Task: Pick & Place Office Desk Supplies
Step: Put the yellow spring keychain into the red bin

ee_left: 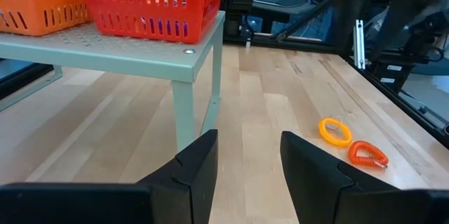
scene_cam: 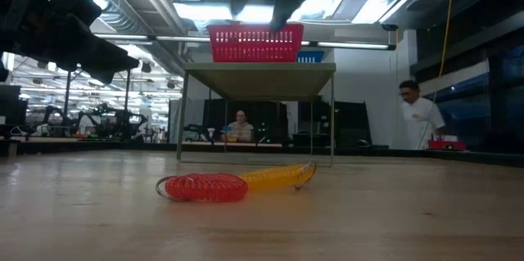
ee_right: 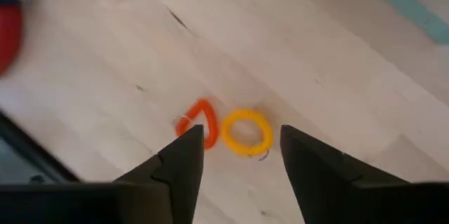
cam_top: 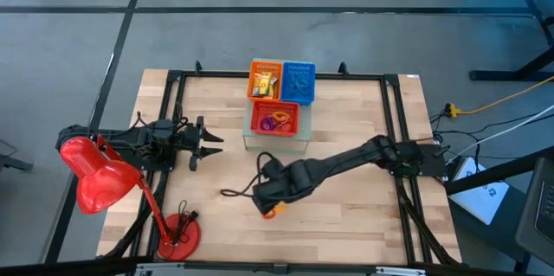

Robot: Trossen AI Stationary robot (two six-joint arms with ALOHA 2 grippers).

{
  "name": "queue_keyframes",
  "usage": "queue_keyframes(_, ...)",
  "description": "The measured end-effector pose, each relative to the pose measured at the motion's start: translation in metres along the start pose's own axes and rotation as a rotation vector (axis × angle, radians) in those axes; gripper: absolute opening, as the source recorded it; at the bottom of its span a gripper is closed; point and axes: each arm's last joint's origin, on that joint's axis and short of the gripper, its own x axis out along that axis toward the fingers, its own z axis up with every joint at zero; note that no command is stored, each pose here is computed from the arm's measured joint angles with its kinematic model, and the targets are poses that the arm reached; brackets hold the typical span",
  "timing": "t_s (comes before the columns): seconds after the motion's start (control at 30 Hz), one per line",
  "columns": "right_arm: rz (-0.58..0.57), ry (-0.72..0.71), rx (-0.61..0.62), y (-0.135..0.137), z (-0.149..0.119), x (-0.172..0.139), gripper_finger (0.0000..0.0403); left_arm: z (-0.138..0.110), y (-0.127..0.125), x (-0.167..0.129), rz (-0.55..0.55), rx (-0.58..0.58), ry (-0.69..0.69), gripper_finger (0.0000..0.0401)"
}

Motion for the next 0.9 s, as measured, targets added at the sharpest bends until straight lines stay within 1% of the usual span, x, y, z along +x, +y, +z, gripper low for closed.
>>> queue_keyframes(0.2, -0.064, 0.052, -0.031, 0.007, -0.010, 0.036, 0.0218, 0.000, 0.000, 0.000, 0.000, 0.000, 0.000, 0.0150)
queue_keyframes(0.4, -0.137, 0.098, -0.071, 0.012, -0.029, 0.069, 0.0223, 0.000, 0.000, 0.000, 0.000, 0.000, 0.000, 0.0150)
queue_keyframes(0.63, -0.199, 0.104, -0.087, 0.013, -0.043, 0.089, 0.0213, 0.000, 0.000, 0.000, 0.000, 0.000, 0.000, 0.0150)
queue_keyframes(0.73, -0.253, 0.092, -0.100, 0.009, -0.044, 0.094, 0.0210, 0.000, 0.000, 0.000, 0.000, 0.000, 0.000, 0.0150)
queue_keyframes(0.9, -0.259, 0.053, -0.121, 0.008, -0.044, 0.102, 0.0210, 0.000, 0.000, 0.000, 0.000, 0.000, 0.000, 0.0150)
